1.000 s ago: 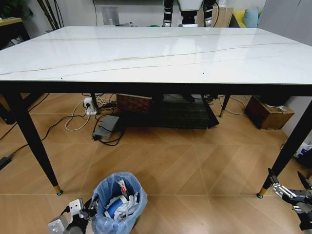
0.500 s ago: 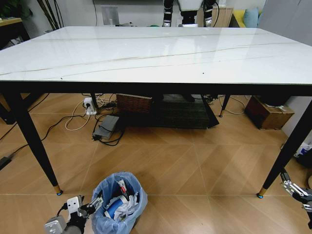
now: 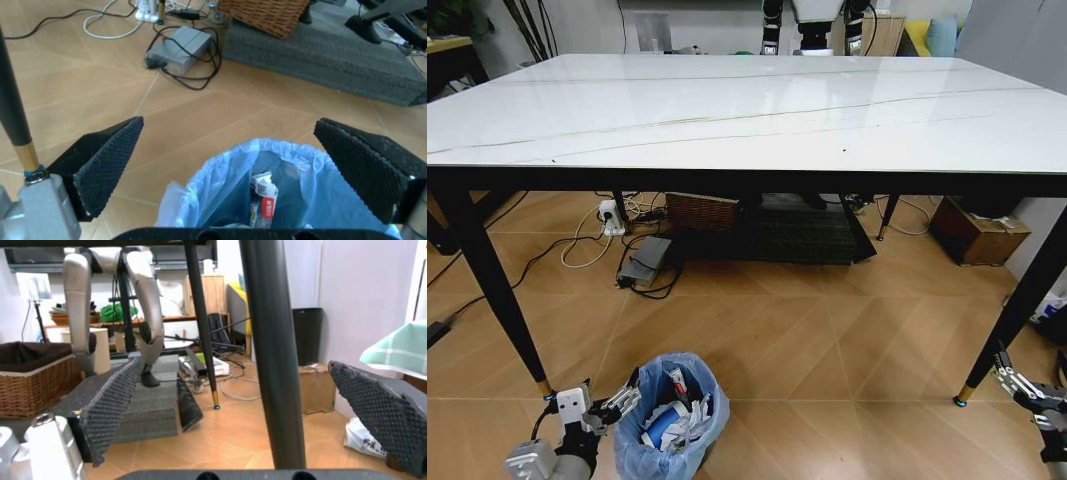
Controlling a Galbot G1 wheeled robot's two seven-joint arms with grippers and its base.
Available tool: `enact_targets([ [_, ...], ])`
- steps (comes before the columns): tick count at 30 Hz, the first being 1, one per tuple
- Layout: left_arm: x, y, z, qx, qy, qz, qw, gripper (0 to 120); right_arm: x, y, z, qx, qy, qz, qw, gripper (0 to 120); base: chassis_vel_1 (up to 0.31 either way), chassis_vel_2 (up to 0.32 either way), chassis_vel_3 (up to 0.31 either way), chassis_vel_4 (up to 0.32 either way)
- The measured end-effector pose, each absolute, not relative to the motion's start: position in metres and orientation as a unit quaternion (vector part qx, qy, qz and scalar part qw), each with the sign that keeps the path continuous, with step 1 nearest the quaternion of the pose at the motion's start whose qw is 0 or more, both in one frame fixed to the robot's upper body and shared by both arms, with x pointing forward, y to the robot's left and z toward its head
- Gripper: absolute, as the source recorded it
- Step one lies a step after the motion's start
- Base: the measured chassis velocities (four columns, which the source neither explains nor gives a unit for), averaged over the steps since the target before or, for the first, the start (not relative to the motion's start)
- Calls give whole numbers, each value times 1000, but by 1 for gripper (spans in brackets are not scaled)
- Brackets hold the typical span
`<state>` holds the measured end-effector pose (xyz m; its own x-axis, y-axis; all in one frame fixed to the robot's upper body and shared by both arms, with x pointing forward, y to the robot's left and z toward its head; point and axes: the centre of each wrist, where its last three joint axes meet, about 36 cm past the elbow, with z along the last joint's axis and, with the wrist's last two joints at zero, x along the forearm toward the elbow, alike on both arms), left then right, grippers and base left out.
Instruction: Pick up the trash bin and place the trash from the table into it.
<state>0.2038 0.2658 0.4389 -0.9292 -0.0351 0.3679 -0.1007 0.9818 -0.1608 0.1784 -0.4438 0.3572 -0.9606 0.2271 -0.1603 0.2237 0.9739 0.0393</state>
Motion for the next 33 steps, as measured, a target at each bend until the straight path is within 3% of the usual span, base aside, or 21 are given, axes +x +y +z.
enact_targets([
  [33,204,266,438,34,-978,90,186,100,178,-444,357,115,990,11,81,100,0,0,0,0],
])
